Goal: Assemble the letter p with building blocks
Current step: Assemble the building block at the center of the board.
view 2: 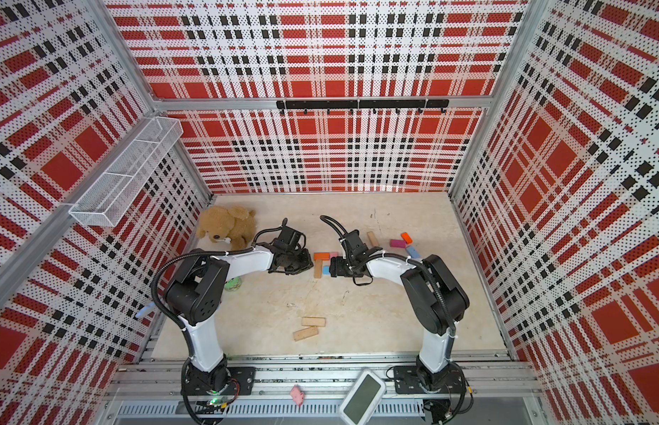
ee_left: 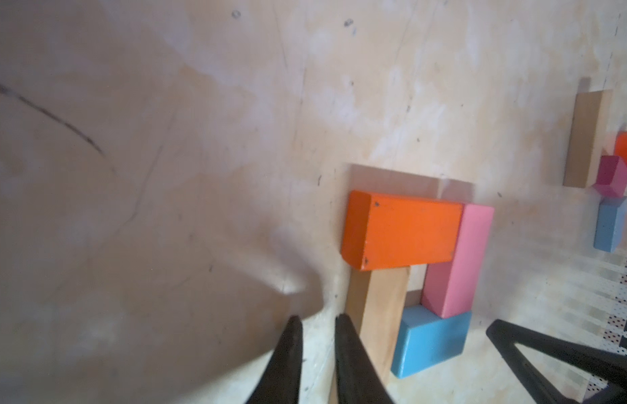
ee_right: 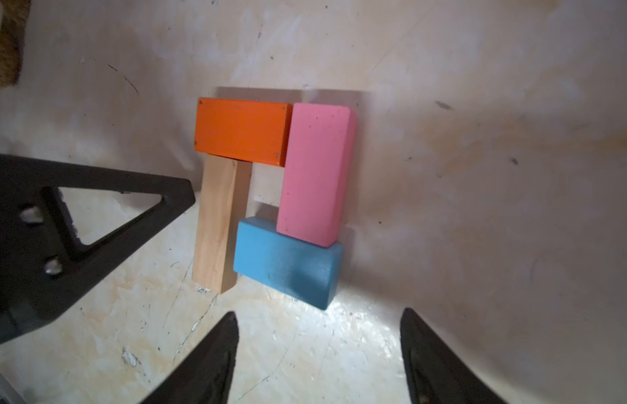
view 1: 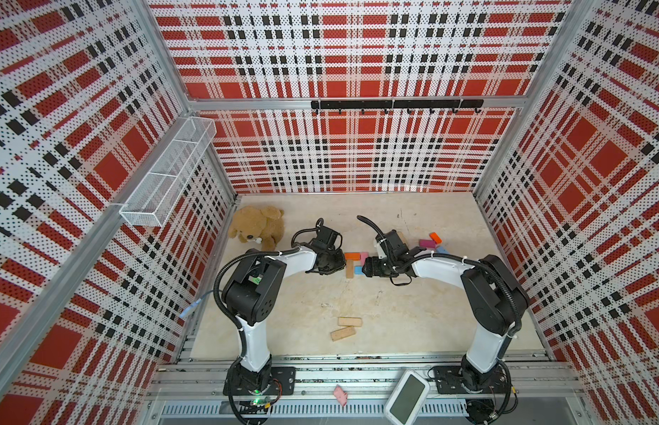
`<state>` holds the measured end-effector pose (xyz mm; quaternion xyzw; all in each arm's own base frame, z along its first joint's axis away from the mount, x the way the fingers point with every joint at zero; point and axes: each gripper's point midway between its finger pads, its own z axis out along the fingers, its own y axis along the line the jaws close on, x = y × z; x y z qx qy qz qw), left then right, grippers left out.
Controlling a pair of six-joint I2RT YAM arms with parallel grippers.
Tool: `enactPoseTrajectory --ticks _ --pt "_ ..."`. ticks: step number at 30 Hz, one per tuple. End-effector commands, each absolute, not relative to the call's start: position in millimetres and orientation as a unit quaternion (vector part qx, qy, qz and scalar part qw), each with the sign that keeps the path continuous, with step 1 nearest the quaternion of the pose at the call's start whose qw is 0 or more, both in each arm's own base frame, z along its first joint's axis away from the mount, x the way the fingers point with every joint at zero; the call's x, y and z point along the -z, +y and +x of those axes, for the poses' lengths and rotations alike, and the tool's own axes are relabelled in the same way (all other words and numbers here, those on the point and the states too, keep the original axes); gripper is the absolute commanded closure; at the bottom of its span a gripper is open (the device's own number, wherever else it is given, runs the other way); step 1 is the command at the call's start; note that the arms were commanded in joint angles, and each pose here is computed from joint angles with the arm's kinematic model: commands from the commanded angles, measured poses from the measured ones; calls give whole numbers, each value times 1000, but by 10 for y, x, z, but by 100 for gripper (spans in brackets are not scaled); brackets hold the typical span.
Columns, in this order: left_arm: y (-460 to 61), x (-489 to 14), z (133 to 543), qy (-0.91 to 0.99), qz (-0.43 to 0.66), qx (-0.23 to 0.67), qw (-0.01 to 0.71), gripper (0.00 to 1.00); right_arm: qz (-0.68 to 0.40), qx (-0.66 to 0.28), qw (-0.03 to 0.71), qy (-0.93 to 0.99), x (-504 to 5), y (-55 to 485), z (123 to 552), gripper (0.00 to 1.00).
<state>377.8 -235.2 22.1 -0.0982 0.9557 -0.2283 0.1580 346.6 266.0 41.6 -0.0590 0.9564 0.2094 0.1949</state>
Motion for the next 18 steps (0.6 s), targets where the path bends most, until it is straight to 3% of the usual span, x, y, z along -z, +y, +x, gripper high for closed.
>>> enactPoseTrajectory --ticks 1,18 --pt "-2183 -35 3525 969 -112 182 122 78 -55 -223 199 953 -412 2707 3518 25" --pt "-2210 -68 3406 973 -99 171 119 78 -67 -243 177 951 -320 2822 3497 25"
